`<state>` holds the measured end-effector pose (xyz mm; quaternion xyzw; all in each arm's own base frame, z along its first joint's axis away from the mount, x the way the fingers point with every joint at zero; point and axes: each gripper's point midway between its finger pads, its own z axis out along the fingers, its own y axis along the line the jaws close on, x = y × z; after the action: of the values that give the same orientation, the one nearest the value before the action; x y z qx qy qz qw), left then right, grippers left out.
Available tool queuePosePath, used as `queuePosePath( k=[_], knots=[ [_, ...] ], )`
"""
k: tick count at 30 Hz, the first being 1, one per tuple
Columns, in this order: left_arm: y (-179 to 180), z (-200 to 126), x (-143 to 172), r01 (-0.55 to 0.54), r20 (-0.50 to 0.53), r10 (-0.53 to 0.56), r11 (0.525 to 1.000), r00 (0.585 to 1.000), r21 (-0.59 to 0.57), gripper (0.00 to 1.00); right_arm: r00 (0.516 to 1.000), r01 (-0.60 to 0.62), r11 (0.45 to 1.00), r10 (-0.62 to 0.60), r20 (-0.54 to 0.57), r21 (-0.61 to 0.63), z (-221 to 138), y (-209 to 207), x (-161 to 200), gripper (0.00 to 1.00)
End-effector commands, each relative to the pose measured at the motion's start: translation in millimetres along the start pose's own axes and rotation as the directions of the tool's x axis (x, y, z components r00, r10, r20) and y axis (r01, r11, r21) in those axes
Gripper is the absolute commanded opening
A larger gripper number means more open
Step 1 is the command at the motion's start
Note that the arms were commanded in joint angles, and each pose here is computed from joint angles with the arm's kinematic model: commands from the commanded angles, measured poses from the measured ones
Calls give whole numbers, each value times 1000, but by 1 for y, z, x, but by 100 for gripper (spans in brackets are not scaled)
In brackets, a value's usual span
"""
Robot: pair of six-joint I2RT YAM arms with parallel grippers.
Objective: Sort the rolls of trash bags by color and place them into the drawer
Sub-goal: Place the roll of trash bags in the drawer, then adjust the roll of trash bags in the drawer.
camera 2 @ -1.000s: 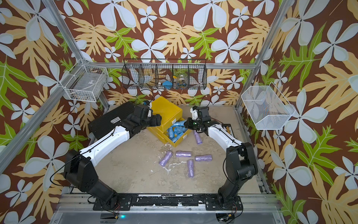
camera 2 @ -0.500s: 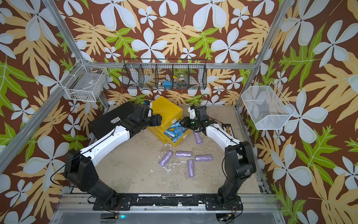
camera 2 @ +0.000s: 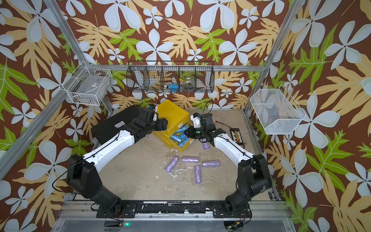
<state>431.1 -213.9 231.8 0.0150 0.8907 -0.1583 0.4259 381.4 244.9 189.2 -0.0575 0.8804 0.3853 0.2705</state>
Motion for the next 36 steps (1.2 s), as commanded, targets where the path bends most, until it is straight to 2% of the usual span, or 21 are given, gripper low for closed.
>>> queuePosePath(
  k=[1, 5, 12, 15, 21, 26, 28, 31, 36],
  knots=[
    [-3, -1, 7, -19, -36, 20, 1000, 999, 21, 88, 1000, 2, 1000, -2, -10, 5, 6, -4, 5, 13],
    [-2, 0, 8, -20, -38, 21, 1000, 999, 20, 88, 999, -2, 998, 4, -41, 57, 18, -21, 10, 13],
    [-2, 2, 11, -21, -47, 22, 1000, 999, 20, 88, 999, 46, 958, -39, -33, 281, 21, -61, -5, 13],
    [-2, 1, 9, -21, -43, 22, 1000, 999, 20, 88, 999, 43, 950, -39, -20, 310, 17, -67, -11, 14],
    [-4, 2, 8, -18, -44, 19, 1000, 999, 25, 88, 997, 66, 981, -71, 23, 180, 5, -32, -20, 18],
    [-4, 4, 8, -15, -49, 17, 1000, 999, 28, 87, 987, 102, 988, -114, 109, 112, -29, 7, -40, 29],
    [-5, 4, 7, -15, -48, 17, 999, 999, 28, 87, 983, 111, 987, -127, 135, 120, -44, 11, -46, 30],
    [-6, 2, 4, -14, -44, 15, 999, 999, 31, 87, 981, 94, 985, -116, 153, 146, -61, -4, -46, 27],
    [-7, 1, 3, -13, -45, 15, 999, 999, 38, 86, 990, 14, 978, -43, 133, 209, -68, -62, -22, 17]
  ],
)
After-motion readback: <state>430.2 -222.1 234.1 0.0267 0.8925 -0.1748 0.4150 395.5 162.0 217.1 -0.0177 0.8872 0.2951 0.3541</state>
